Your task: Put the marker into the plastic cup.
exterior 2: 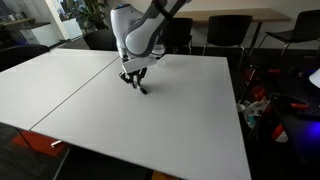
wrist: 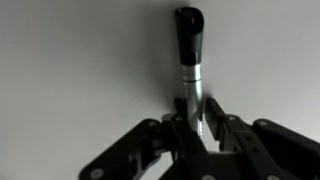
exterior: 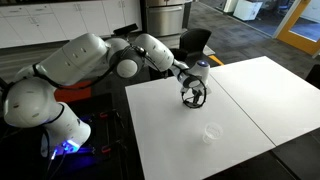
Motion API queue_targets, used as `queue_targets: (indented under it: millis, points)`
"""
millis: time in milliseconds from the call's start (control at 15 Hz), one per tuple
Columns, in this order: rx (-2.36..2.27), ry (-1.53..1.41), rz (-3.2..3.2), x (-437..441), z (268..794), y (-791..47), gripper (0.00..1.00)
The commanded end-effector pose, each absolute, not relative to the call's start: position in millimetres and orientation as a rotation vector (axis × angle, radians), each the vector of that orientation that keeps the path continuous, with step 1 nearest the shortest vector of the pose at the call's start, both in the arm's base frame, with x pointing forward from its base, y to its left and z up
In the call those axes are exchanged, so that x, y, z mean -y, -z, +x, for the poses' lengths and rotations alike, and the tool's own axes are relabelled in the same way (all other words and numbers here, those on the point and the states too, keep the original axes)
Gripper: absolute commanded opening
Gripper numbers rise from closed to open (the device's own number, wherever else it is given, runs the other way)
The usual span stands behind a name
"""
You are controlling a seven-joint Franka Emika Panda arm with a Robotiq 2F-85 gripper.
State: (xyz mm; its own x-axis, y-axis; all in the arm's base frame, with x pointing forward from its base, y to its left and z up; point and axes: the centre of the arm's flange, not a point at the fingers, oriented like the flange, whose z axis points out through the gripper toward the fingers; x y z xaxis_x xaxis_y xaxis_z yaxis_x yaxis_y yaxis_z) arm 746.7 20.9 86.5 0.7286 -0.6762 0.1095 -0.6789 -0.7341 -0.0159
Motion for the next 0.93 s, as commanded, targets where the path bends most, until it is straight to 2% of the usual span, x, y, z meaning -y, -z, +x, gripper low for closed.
queue_targets:
  millis: [0, 133, 867]
  points:
    - [1.134, -0.150, 2.880, -24.4, 758.1, -87.7, 0.01]
    - [1.118, -0.141, 2.887, -27.3, 754.1, -92.7, 0.05]
    - [1.100, -0.400, 2.755, -35.0, 710.0, -211.4, 0.05]
